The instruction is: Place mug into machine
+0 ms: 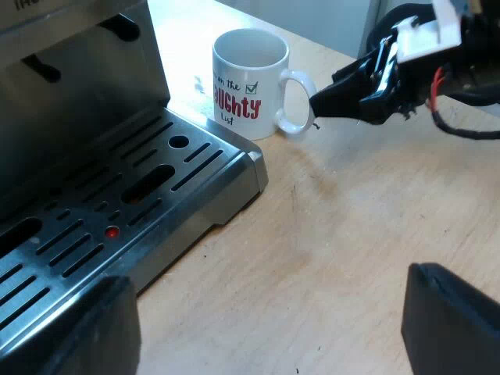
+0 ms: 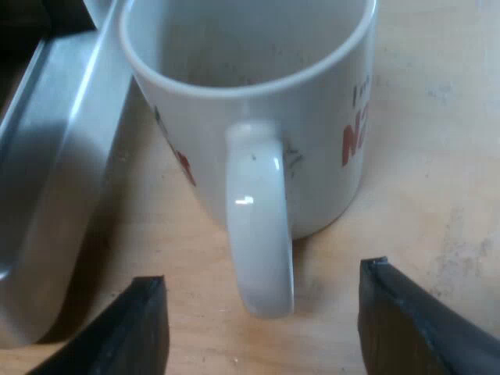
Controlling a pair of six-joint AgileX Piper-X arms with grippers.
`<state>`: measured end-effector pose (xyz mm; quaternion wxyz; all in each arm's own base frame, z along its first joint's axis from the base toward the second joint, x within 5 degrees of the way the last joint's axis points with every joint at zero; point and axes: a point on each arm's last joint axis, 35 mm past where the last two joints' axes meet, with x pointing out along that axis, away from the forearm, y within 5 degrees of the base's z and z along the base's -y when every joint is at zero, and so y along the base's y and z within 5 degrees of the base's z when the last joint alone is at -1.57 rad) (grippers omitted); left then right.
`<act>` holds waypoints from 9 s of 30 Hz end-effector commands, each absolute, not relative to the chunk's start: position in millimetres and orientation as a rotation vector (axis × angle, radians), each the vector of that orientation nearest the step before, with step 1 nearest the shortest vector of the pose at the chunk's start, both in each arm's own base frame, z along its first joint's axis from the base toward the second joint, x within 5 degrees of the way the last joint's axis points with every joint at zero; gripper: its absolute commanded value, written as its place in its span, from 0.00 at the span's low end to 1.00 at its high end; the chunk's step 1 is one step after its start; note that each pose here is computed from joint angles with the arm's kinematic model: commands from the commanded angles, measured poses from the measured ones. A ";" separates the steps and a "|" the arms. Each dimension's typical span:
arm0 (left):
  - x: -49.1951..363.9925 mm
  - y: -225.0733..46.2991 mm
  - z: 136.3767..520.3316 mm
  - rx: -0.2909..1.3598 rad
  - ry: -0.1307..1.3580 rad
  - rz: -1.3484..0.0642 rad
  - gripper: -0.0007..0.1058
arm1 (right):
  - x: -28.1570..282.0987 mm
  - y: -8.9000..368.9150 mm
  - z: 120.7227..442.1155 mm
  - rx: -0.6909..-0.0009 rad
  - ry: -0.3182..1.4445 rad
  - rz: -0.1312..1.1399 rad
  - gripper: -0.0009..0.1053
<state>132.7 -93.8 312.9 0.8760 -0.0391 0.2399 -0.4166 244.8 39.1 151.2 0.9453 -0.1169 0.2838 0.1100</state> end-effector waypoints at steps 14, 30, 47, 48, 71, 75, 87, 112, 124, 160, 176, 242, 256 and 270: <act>132.7 -94.8 316.3 -0.095 0.485 -0.873 0.67 | 265.1 42.1 126.8 -0.240 0.489 0.206 0.52; 132.7 -94.8 316.3 -0.095 0.485 -0.873 0.67 | 272.0 42.3 124.4 -0.234 0.415 0.172 0.43; 122.3 -91.3 316.6 -0.109 0.504 -0.944 0.67 | 259.3 65.6 150.7 -0.313 0.383 0.237 0.01; 118.8 -89.2 319.8 -0.112 0.483 -0.947 0.67 | 256.4 68.4 156.5 -0.319 0.377 0.230 0.01; 35.3 -34.5 344.5 -0.135 0.210 -0.856 0.67 | 149.3 45.7 264.3 -0.384 0.261 0.263 0.01; 27.0 -28.7 337.9 -0.130 0.245 -0.830 0.66 | 124.6 39.9 271.8 -0.430 0.234 0.333 0.01; 37.3 -26.9 308.2 -0.088 0.351 -0.620 0.64 | 96.1 39.6 273.4 -0.386 0.232 0.581 0.01; 58.9 -40.1 280.8 -0.190 0.296 -0.655 0.64 | 113.9 45.6 274.2 -0.387 0.214 0.583 0.01; 72.5 -35.1 277.6 -0.196 0.285 -0.636 0.64 | 154.1 68.5 266.5 -0.384 0.186 0.657 0.01; 73.6 -34.2 270.7 -0.193 0.345 -0.651 0.64 | 227.6 187.0 210.8 -0.285 0.118 0.662 0.01; 73.6 -34.2 270.7 -0.193 0.345 -0.651 0.64 | 255.2 212.4 198.3 -0.287 0.122 0.669 0.01; 73.9 -34.2 271.6 -0.192 0.336 -0.652 0.64 | 279.5 273.7 182.9 -0.279 0.129 0.498 0.51; 74.0 -34.3 272.1 -0.192 0.331 -0.653 0.64 | 232.0 247.1 208.3 -0.288 0.113 0.497 0.51; 73.9 -34.8 272.9 -0.193 0.325 -0.669 0.64 | 173.8 215.6 253.7 -0.310 0.109 0.504 0.51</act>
